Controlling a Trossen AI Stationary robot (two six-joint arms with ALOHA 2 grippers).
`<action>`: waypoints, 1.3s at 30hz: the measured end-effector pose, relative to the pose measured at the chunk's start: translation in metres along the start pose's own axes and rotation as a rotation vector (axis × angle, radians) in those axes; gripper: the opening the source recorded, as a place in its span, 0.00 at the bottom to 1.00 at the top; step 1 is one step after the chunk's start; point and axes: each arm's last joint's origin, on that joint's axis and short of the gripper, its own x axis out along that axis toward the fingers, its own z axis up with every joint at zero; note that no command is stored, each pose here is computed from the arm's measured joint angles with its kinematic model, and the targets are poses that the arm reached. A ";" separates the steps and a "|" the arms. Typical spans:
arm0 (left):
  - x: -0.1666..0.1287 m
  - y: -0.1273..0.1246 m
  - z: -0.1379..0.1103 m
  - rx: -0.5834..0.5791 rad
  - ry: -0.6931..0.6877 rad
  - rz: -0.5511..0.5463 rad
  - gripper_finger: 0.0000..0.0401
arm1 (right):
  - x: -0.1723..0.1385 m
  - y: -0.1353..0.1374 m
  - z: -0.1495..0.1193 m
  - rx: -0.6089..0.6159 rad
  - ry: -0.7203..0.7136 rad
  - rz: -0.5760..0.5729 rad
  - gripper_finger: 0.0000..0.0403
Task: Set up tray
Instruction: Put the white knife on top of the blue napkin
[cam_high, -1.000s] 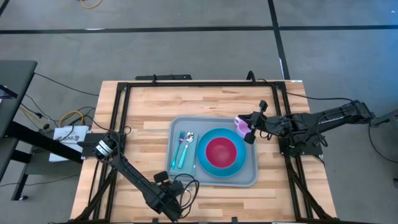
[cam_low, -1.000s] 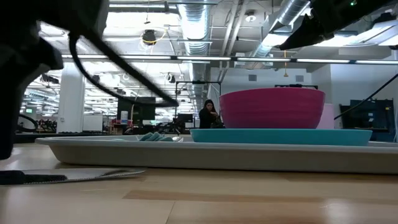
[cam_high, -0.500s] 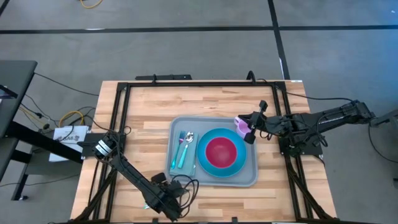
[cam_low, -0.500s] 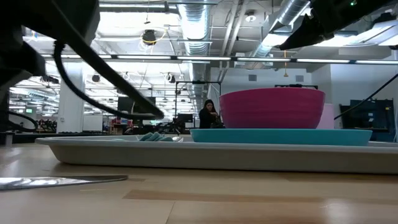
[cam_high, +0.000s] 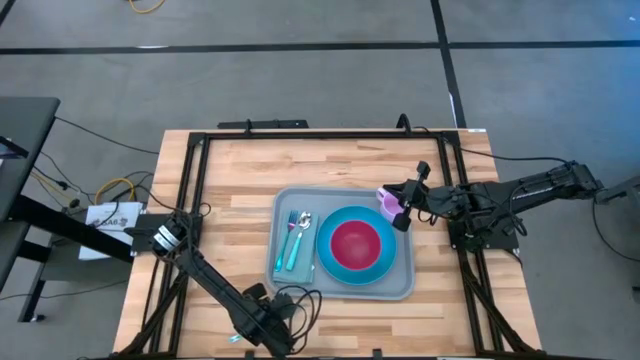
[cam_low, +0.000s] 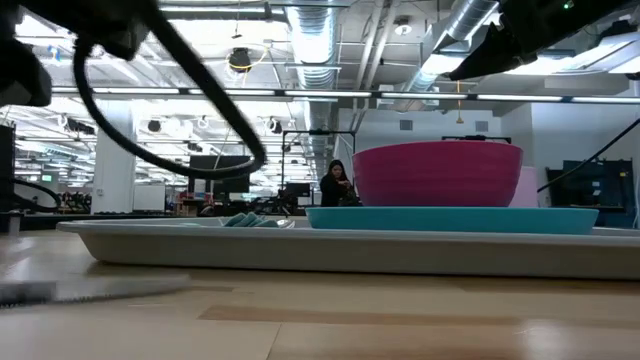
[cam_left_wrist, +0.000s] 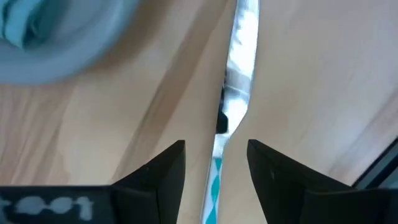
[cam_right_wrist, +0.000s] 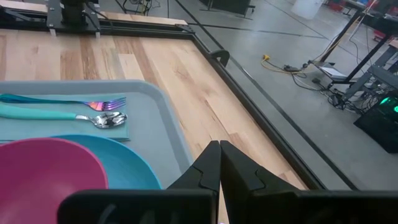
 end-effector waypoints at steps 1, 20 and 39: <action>0.000 0.000 -0.002 0.005 0.008 0.003 0.41 | 0.000 0.000 0.000 0.000 0.000 0.000 0.00; 0.003 -0.004 -0.042 0.007 -0.070 0.067 0.41 | 0.000 0.000 0.000 0.000 0.000 0.000 0.00; 0.028 0.004 -0.044 -0.090 -0.088 0.028 0.07 | 0.000 0.000 0.000 0.000 0.000 -0.001 0.00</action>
